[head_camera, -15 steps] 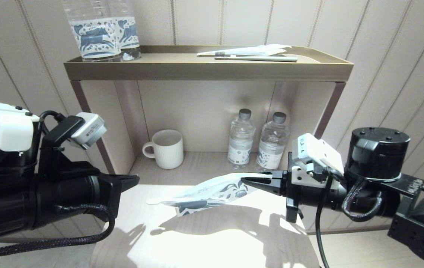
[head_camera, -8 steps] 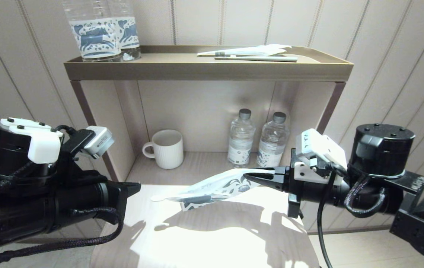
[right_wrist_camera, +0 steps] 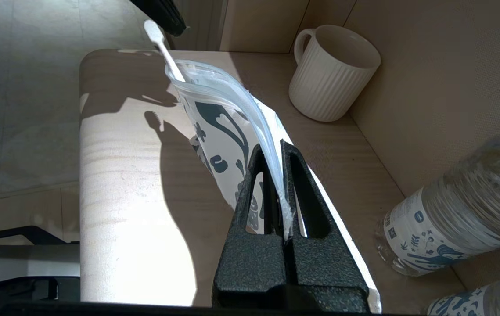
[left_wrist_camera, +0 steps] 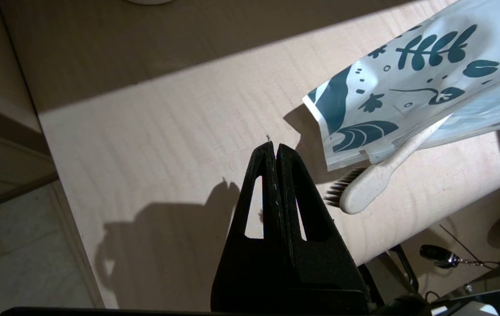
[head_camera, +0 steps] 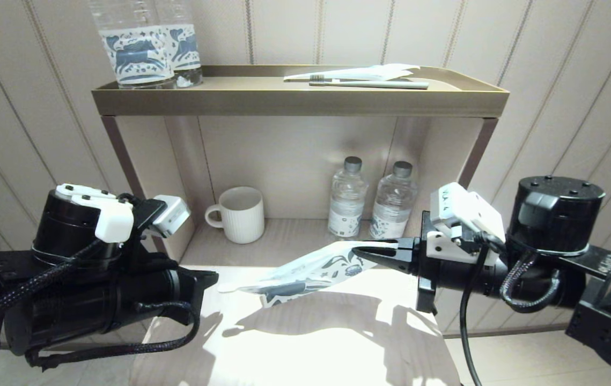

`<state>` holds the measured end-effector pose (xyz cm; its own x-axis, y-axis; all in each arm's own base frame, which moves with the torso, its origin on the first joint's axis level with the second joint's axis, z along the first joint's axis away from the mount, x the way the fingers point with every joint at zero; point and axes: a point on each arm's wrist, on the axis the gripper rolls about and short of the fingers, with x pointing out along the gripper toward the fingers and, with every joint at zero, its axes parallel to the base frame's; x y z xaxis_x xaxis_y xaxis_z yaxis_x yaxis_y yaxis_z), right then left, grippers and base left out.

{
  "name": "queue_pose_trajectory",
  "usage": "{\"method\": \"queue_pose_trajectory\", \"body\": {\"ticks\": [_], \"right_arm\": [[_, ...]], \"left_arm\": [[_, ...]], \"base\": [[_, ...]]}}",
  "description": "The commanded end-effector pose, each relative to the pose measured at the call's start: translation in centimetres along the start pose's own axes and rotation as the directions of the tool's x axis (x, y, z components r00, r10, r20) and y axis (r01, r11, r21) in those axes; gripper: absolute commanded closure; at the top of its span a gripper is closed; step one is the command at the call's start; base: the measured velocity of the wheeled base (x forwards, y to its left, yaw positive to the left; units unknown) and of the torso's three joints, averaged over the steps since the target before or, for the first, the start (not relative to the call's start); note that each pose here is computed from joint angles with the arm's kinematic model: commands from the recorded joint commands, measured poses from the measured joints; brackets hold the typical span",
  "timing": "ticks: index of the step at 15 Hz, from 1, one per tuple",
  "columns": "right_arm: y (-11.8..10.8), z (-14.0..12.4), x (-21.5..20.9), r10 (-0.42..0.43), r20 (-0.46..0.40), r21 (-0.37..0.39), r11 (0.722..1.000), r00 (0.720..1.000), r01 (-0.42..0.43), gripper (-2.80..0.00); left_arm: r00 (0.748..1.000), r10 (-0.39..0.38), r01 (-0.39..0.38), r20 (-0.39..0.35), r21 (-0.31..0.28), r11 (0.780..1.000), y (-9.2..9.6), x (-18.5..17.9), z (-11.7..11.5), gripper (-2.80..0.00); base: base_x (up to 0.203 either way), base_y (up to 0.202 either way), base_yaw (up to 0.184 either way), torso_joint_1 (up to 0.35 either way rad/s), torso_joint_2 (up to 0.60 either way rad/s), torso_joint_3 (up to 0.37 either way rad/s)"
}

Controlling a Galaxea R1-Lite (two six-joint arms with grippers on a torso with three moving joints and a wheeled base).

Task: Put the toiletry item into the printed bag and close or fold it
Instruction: Hand it to the other hand

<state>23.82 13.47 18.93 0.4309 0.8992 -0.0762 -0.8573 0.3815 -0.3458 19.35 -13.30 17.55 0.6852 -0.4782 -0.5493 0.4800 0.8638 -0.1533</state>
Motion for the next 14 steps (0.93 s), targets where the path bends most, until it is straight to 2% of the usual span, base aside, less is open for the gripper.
{"method": "queue_pose_trajectory", "body": {"ticks": [1, 4, 8, 11, 14], "right_arm": [[0.0, 0.1, 0.0, 0.003, 0.007, -0.008, 1.0, 1.0, -0.003, 0.0], [0.0, 0.1, 0.0, 0.004, 0.005, -0.005, 1.0, 1.0, -0.004, 0.0], [0.1, -0.1, 0.2, 0.009, 0.001, -0.002, 1.0, 1.0, -0.009, 0.0], [0.0, -0.1, 0.2, 0.009, 0.002, -0.001, 1.0, 1.0, -0.009, 0.0], [-0.1, -0.1, 0.2, 0.006, 0.004, -0.003, 1.0, 1.0, -0.006, 0.0]], "left_arm": [[1.0, 0.002, -0.002, -0.015, -0.003, 1.0, 0.0, 0.4, -0.2, 0.0], [1.0, -0.008, 0.008, -0.021, 0.002, 1.0, -0.2, 0.7, -0.1, 0.0], [0.998, -0.056, 0.056, -0.04, -0.015, 0.998, -1.8, 1.8, -0.7, 0.0], [0.995, -0.086, 0.086, -0.06, 0.003, 0.996, -2.9, 2.7, -0.9, 0.0], [0.995, -0.08, 0.081, -0.053, 0.009, 0.997, -3.0, 2.7, -0.8, 0.0]], "base": [[0.0, 0.0, 0.0, 0.0, 0.0, 0.0], [0.0, 0.0, 0.0, 0.0, 0.0, 0.0], [0.0, 0.0, 0.0, 0.0, 0.0, 0.0], [0.0, 0.0, 0.0, 0.0, 0.0, 0.0], [0.0, 0.0, 0.0, 0.0, 0.0, 0.0]]}}
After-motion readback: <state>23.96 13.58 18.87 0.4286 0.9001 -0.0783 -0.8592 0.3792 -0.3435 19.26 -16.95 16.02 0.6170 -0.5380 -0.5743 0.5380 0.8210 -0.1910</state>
